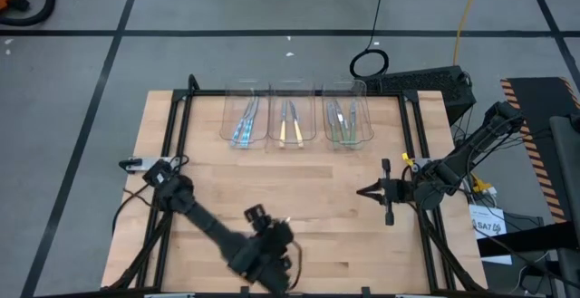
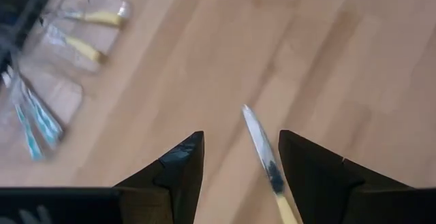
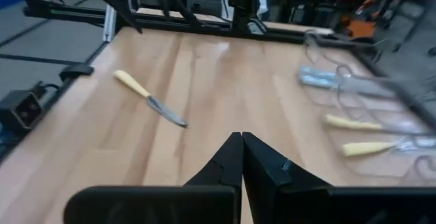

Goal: Sort silverware by color (type)
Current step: Put the yellow knife into the middle transparent bin

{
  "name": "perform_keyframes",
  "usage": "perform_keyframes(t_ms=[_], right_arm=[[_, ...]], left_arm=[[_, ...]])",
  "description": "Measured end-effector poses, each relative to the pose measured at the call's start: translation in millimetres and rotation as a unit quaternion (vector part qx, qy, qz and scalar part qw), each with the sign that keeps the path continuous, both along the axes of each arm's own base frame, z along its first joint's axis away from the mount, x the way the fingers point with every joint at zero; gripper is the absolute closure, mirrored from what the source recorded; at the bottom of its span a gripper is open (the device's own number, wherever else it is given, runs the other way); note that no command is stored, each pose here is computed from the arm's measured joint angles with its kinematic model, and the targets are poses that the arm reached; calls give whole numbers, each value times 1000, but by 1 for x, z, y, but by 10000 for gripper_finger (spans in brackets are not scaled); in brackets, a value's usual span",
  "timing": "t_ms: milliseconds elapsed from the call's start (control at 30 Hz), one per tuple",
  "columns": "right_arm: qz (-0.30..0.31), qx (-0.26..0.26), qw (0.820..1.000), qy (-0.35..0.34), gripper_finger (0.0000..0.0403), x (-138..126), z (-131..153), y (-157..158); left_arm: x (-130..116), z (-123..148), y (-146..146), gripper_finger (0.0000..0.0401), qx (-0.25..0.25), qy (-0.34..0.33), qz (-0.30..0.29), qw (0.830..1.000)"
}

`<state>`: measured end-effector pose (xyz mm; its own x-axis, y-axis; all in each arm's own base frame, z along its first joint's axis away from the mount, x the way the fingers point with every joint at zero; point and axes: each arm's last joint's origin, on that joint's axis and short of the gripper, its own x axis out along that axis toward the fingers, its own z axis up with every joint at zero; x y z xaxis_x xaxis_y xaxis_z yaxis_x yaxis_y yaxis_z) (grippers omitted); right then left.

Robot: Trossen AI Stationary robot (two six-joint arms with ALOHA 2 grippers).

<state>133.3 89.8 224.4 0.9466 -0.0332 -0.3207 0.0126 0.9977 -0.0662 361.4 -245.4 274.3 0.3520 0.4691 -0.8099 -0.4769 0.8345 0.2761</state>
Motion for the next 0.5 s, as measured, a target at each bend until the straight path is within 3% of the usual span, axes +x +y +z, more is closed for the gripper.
perform_keyframes(t_ms=[300,500], right_arm=[[-13,55,998,15,401,3,-5,3],[-26,55,997,45,401,12,-19,11]], left_arm=[[-43,-43,-43,204,-18,15,52,998],[-55,-55,-64,204,-73,-16,73,995]])
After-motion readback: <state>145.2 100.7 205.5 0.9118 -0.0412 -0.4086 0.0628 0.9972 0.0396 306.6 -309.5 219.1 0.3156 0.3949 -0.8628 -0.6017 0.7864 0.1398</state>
